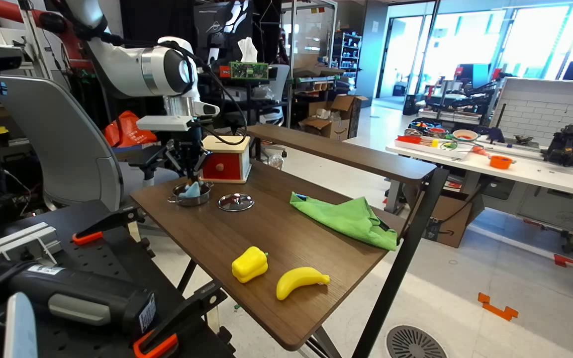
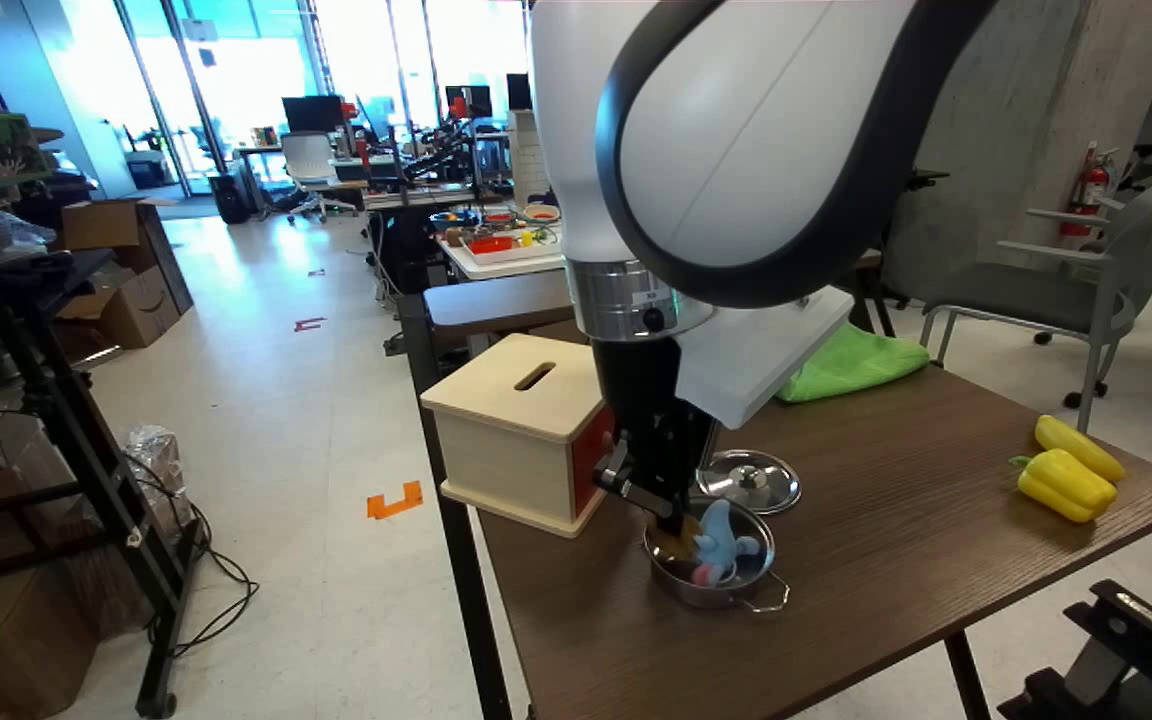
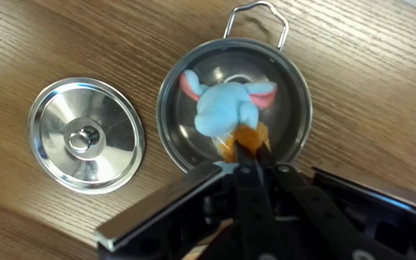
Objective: Remove the toy from the bowl and put it on the table
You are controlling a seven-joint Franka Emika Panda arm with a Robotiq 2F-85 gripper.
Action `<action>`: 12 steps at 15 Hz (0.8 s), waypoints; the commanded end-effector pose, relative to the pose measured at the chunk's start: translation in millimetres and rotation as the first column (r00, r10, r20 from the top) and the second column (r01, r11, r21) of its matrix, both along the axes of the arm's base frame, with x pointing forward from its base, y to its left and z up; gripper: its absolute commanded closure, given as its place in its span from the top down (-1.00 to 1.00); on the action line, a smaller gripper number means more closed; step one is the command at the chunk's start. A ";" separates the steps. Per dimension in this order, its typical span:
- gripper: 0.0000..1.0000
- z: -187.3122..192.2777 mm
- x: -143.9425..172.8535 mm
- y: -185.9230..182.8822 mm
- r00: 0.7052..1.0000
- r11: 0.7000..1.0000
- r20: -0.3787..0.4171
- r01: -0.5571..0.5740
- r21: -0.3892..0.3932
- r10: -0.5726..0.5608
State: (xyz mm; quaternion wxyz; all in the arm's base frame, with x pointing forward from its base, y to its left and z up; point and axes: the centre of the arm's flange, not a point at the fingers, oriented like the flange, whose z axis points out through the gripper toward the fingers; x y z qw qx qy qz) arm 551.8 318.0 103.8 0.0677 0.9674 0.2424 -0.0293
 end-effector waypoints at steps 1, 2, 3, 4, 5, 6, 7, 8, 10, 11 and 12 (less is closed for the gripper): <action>-0.98 3.5 4.5 3.2 1.000 1.000 -0.004 -0.009 -0.020 0.009; -0.97 8.8 3.5 2.4 1.000 1.000 -0.002 -0.007 -0.013 0.007; -0.97 13.7 3.0 1.7 1.000 1.000 0.003 -0.006 -0.008 0.006; -0.97 22.4 2.4 0.0 1.000 1.000 0.014 -0.002 0.002 0.002; -0.97 30.6 3.0 -1.7 1.000 1.000 0.023 0.005 0.010 -0.005; -0.97 41.1 5.7 -4.7 1.000 1.000 0.023 0.015 0.022 -0.015; -0.97 50.2 9.3 -7.8 0.999 0.999 0.032 0.030 0.033 -0.031; -0.97 61.9 13.1 -13.1 0.998 0.998 0.047 0.046 0.044 -0.048; -0.97 85.1 24.8 -31.4 0.993 0.994 0.062 0.093 0.053 -0.097; -0.97 95.1 31.3 -42.8 0.990 0.990 0.068 0.123 0.064 -0.127; -0.97 105.6 37.1 -57.8 0.983 0.984 0.075 0.162 0.073 -0.168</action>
